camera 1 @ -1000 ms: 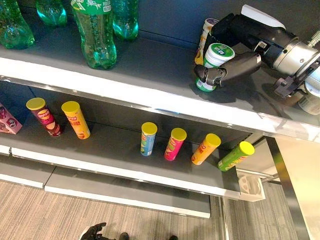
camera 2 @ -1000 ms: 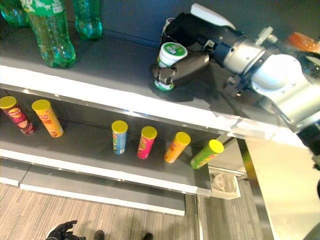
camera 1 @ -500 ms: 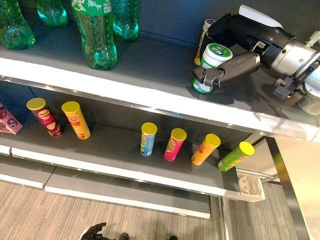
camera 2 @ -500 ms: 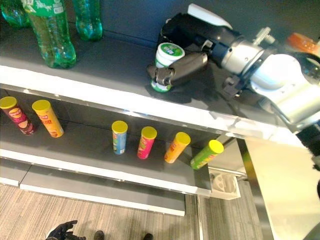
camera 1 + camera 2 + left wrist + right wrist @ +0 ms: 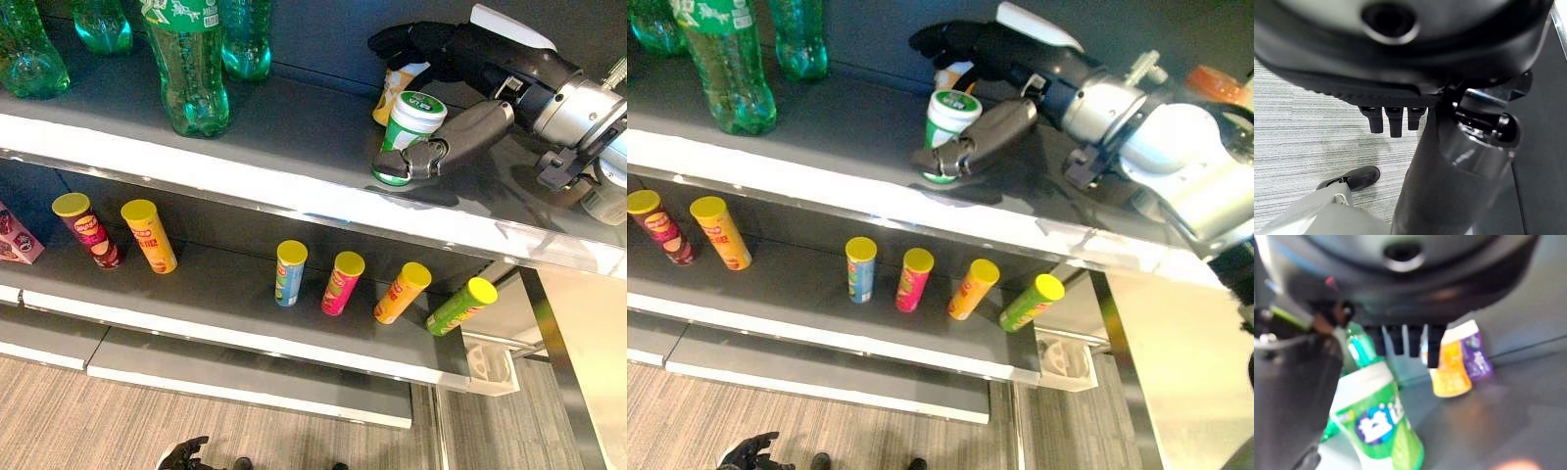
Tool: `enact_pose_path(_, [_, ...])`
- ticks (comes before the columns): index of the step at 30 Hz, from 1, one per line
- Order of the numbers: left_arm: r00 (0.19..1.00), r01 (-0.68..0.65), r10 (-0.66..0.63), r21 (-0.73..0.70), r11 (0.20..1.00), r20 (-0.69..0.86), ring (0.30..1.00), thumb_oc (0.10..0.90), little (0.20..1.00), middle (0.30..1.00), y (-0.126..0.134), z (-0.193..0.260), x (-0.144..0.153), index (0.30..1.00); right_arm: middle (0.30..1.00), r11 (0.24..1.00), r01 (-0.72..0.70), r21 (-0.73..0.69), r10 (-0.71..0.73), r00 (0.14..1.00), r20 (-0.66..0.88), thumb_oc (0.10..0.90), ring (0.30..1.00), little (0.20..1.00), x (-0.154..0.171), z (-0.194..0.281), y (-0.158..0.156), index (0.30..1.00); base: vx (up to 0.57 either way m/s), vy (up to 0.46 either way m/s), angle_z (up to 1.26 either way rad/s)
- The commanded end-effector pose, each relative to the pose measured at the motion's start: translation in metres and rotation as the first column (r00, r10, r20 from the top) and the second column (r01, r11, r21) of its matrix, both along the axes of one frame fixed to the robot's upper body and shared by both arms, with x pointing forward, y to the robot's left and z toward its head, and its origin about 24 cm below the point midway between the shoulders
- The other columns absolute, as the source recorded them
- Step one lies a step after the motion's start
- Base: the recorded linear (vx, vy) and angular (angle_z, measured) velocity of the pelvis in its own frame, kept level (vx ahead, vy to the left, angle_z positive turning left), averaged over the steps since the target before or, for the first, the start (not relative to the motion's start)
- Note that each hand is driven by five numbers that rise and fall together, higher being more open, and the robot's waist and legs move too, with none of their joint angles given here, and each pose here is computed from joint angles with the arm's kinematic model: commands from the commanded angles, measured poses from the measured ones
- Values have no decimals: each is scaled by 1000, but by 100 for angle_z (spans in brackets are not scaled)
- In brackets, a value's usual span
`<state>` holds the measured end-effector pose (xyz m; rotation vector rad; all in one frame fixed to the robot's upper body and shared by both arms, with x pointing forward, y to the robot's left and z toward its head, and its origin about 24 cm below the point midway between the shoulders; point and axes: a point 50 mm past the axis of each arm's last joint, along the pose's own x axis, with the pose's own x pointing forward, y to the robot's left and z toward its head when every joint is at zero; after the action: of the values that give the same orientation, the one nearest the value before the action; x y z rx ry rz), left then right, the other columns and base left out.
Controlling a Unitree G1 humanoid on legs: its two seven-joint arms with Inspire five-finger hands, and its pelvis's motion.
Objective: Put the goods on the table back onto the shelves and tidy them up.
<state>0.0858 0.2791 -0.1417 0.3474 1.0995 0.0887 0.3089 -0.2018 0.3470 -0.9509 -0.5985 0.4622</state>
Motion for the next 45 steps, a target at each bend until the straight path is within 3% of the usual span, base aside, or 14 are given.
enact_pose_path(1, [997, 76, -76, 33, 997, 23, 900, 800, 900, 900, 10, 7, 9, 900, 900, 983, -28, 183, -26, 958, 285, 800, 900, 900, -31, 72, -15, 900, 0, 0, 0])
enact_pose_path(8, [998, 53, -55, 40, 998, 35, 900, 800, 900, 900, 12, 8, 8, 900, 900, 944, -94, 315, -58, 895, 443, 800, 900, 900, -64, 101, -39, 900, -3, 4, -2])
enact_pose_path(18, [998, 42, -44, 39, 998, 48, 900, 800, 900, 900, 13, 9, 10, 900, 900, 930, -93, 355, -104, 861, 498, 800, 900, 900, -81, 107, -55, 900, -7, 15, -5])
enact_pose_path(32, [989, 112, -116, 48, 992, 89, 900, 800, 900, 900, 13, 16, 24, 900, 900, 887, -115, 448, -181, 805, 565, 800, 900, 900, -125, 65, -89, 900, -44, 78, -24])
enact_pose_path(37, [982, 141, -152, 96, 985, 113, 900, 800, 900, 900, 26, 27, 36, 900, 900, 869, -99, 484, -238, 775, 585, 800, 900, 900, -134, 65, -100, 900, -205, -22, -105])
enact_pose_path(45, [987, 72, -88, 121, 990, 138, 900, 800, 900, 900, 39, 34, 34, 900, 900, 826, -23, 563, -380, 715, 587, 800, 900, 900, -120, 73, -112, 900, -195, -97, -94])
